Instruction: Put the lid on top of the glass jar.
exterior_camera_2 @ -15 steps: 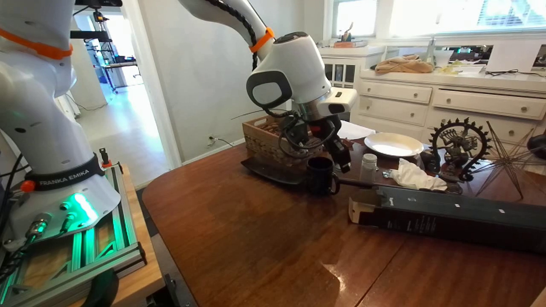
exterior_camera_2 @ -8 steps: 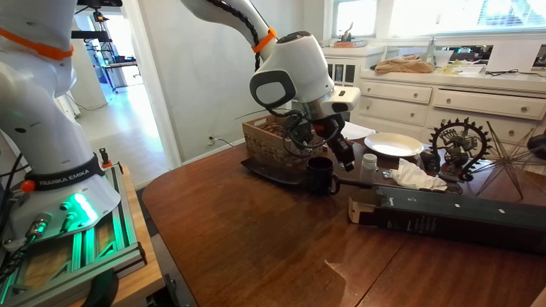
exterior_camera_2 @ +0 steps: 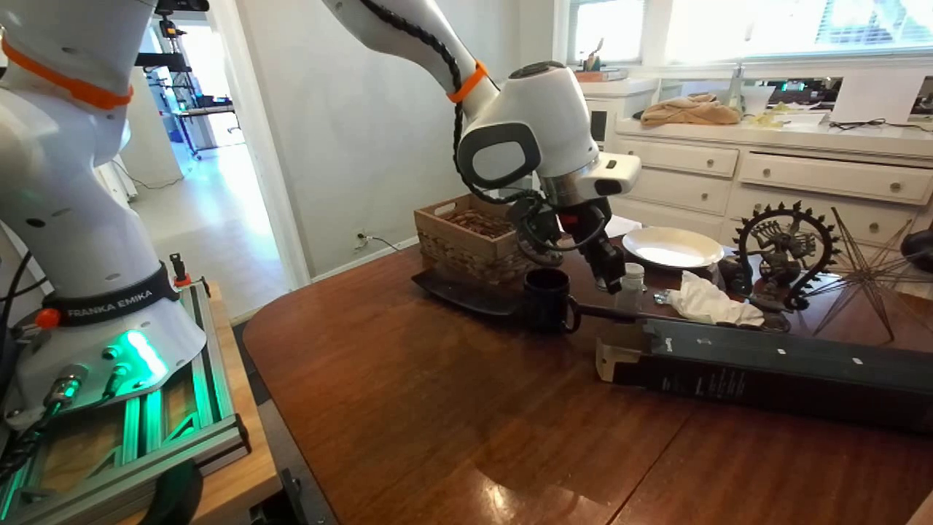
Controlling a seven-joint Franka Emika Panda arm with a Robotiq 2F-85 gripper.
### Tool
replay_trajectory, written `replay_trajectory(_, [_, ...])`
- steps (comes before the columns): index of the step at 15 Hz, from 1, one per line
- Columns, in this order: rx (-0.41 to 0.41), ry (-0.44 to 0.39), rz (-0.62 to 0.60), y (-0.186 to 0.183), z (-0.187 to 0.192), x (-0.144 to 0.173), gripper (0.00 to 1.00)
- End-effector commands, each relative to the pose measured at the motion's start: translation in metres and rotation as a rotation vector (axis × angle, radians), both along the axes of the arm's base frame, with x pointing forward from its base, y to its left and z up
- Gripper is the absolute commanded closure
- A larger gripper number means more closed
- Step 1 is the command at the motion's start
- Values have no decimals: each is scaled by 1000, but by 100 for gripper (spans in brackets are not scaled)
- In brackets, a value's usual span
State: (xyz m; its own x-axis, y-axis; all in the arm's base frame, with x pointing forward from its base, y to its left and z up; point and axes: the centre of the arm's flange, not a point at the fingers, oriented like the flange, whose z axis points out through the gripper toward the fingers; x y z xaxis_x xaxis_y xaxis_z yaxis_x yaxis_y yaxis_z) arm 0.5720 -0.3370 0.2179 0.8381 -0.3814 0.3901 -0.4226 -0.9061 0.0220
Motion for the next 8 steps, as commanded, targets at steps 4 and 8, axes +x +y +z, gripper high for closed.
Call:
replay_trajectory(4, [38, 11, 11, -8, 6, 42, 78])
replay_trajectory(8, [46, 2, 51, -6, 5, 58, 78])
